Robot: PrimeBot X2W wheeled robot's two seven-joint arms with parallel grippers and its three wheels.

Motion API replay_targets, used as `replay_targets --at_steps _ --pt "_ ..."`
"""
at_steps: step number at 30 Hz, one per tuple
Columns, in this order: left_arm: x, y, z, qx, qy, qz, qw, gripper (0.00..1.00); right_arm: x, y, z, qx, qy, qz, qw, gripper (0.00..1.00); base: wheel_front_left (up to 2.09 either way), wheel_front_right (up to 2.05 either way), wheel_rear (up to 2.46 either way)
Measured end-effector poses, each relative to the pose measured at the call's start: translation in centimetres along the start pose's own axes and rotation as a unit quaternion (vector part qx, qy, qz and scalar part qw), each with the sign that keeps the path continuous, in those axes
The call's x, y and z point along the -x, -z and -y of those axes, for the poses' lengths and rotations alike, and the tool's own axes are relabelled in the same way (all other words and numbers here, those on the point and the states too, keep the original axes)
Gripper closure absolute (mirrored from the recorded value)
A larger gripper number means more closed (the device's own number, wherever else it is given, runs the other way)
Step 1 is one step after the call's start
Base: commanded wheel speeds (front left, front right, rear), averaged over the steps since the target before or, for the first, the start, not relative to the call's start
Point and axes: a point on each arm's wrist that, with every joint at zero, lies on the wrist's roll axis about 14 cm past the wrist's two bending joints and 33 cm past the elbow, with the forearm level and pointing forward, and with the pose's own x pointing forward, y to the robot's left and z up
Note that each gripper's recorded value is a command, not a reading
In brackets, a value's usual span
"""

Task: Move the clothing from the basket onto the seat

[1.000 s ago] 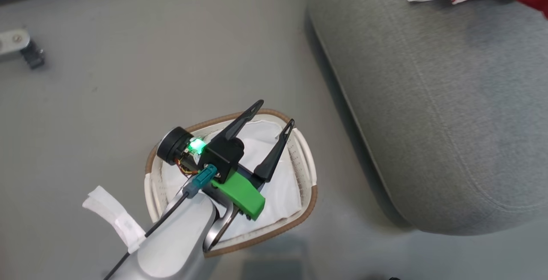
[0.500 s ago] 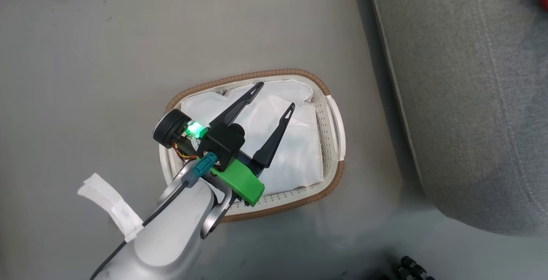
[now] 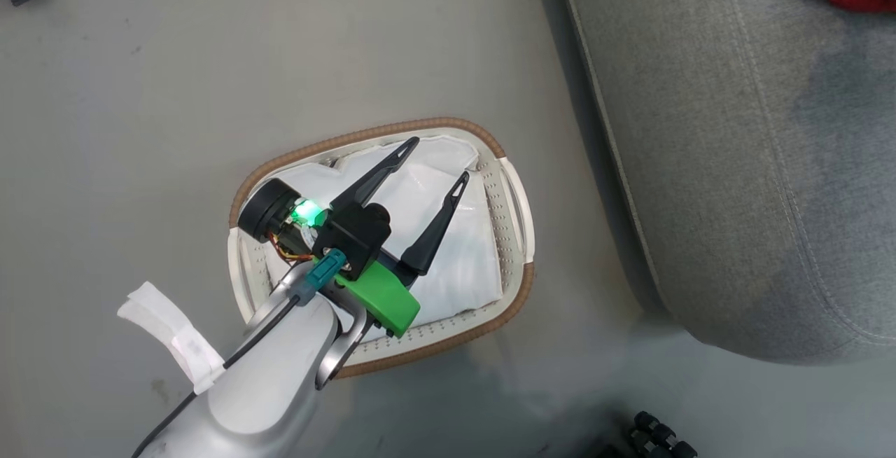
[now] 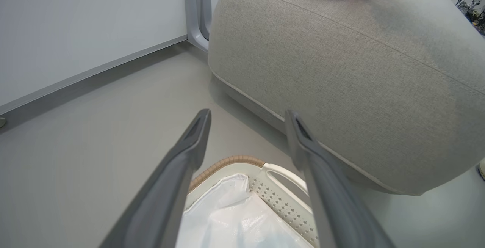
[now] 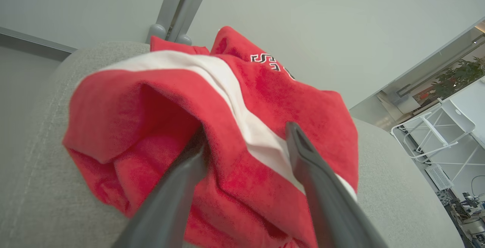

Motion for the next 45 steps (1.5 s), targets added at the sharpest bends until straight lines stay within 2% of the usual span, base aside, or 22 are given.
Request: replay_targets --at_steps 9,16,21,26,29,33,40,45 --pt "-0.6 -2.6 1.5 -0.014 0.015 0.022 1.0 0.0 4.8 -0.3 -1.2 -0.019 -0.02 0.002 1.0 0.0 0.0 0.0 0.0" --pt "-0.3 -5.1 2.9 -0.018 0.013 0.046 0.999 0.0 6.9 -2.9 1.0 -0.039 -0.003 0.035 0.999 0.0 0.0 0.0 0.0" --pt "0.5 -7.6 3.4 -0.006 -0.009 0.075 0.997 0.0 7.8 -5.7 2.6 -0.057 0.009 0.072 0.996 0.0 0.0 0.0 0.0" --pt "2.8 -10.0 1.8 0.008 -0.069 0.109 0.992 0.0 8.1 -9.0 2.4 -0.088 0.003 0.115 0.989 0.0 0.0 0.0 0.0" --pt "4.9 -10.7 0.3 0.017 -0.114 0.123 0.986 0.0 8.1 -10.9 1.0 -0.114 -0.012 0.138 0.984 0.0 0.0 0.0 0.0" --pt "8.6 -11.3 -2.1 0.02 -0.183 0.136 0.973 0.0 8.5 -13.1 -2.8 -0.155 -0.053 0.159 0.974 0.0 0.0 0.0 0.0" --pt "15.0 -11.0 -4.8 0.029 -0.284 0.15 0.947 0.0 10.4 -17.0 -8.9 -0.232 -0.115 0.195 0.946 0.0 0.0 0.0 0.0" --pt "19.9 -10.0 -5.5 0.043 -0.347 0.157 0.924 0.0 13.3 -17.1 -13.1 -0.279 -0.157 0.188 0.929 0.0 0.0 0.0 0.0"
